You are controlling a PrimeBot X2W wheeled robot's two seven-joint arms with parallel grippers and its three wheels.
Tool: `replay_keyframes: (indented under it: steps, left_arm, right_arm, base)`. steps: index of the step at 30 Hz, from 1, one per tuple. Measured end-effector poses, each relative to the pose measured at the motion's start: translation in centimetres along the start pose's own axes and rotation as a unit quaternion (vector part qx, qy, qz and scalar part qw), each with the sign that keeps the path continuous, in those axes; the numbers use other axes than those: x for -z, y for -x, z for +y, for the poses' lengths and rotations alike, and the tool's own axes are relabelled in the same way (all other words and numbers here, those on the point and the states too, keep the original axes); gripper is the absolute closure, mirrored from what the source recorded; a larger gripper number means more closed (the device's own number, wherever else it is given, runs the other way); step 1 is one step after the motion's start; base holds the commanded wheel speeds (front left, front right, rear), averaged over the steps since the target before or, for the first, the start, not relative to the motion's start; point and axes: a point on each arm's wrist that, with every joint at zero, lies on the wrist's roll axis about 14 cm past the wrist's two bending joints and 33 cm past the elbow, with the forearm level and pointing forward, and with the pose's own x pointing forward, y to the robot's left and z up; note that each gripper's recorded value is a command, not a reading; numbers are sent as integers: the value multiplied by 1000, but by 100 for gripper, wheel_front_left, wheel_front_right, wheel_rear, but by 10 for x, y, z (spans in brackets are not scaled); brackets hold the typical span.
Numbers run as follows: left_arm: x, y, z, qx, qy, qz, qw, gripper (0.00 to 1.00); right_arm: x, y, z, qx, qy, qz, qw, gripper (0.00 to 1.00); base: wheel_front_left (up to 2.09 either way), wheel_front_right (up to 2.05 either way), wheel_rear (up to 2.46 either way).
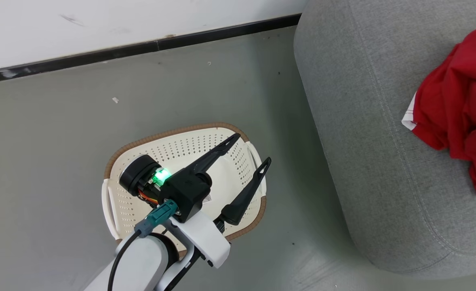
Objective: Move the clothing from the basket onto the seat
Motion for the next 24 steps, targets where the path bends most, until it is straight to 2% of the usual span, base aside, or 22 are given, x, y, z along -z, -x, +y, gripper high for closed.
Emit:
replay_keyframes:
  steps: [1, 2, 3, 13, 24]
  left_arm:
    - [0, -1, -1, 2, 0, 0, 1000, 0]
    - [1, -1, -2, 3, 0, 1, 1000, 0]
    - [1, -1, -2, 3, 0, 1, 1000, 0]
    - [-1, -9, -21, 32, 13, -1, 999, 0]
    - [-7, -14, -27, 31, 22, -15, 999, 0]
  right_arm:
    - [-1, 1, -2, 0, 1, -1, 1000, 29]
    - [0, 3, -4, 1, 4, 0, 1000, 10]
    - [0, 3, -4, 1, 4, 0, 1000, 0]
    - [8, 32, -34, 17, 19, 14, 1000, 0]
    - [-13, 67, -63, 25, 23, -26, 999, 0]
  base:
    - [0, 0, 0]
    - [0, 0, 0]
    - [0, 0, 0]
    - [0, 0, 0]
    - [0, 0, 0]
